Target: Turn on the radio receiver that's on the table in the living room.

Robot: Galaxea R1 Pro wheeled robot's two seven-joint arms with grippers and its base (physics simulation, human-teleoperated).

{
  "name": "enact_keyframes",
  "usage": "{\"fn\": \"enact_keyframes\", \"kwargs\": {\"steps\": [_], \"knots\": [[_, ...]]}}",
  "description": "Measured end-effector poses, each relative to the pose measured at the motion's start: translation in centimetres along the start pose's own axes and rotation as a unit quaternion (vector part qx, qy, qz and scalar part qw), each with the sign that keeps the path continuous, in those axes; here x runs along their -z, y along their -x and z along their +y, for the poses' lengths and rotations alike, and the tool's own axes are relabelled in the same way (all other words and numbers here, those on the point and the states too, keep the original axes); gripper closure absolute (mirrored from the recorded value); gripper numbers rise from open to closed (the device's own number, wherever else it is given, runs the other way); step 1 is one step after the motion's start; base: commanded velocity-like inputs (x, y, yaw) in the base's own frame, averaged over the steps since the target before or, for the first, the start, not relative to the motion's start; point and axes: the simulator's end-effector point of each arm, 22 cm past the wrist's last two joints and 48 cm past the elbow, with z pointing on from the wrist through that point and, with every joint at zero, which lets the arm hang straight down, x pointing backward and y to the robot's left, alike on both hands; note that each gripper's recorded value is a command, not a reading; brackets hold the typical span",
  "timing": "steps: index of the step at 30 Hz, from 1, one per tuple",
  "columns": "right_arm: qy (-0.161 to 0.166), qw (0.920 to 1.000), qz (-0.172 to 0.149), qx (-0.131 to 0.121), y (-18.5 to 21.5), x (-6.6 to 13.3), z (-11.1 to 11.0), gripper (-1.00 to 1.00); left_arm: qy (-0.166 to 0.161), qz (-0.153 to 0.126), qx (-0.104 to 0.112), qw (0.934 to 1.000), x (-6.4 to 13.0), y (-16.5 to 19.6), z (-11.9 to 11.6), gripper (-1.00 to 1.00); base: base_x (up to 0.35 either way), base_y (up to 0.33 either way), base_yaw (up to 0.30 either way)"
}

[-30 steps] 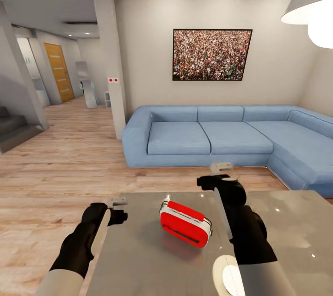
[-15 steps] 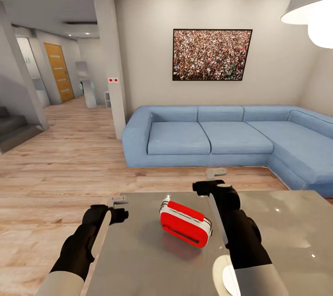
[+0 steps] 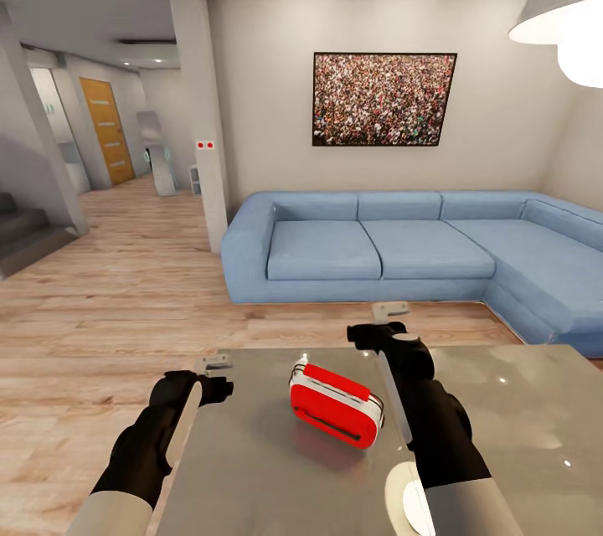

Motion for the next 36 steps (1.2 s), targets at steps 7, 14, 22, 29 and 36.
{"fn": "enact_keyframes", "kwargs": {"steps": [7, 14, 22, 29, 36], "knots": [[0.008, 1.0000, 0.000, 0.000, -0.05, -0.02, 0.29, -1.00, 0.000, 0.000, 0.000, 1.0000, 0.00, 0.00, 0.00, -1.00, 0.000, 0.000, 0.000], [0.011, 0.9999, 0.001, -0.001, -0.06, -0.03, 0.41, -1.00, 0.000, 0.000, 0.000, 1.0000, 0.00, 0.00, 0.00, -1.00, 0.000, 0.000, 0.000], [0.012, 0.9999, 0.001, -0.002, -0.09, -0.03, 0.54, -1.00, 0.000, 0.000, 0.000, 1.0000, 0.00, 0.00, 0.00, -1.00, 0.000, 0.000, 0.000], [0.013, 0.9999, 0.002, -0.002, -0.11, -0.03, 0.56, -1.00, 0.000, 0.000, 0.000, 1.0000, 0.00, 0.00, 0.00, -1.00, 0.000, 0.000, 0.000], [0.012, 0.9999, 0.002, -0.002, -0.11, -0.03, 0.53, -1.00, 0.000, 0.000, 0.000, 1.0000, 0.00, 0.00, 0.00, -1.00, 0.000, 0.000, 0.000]]}}
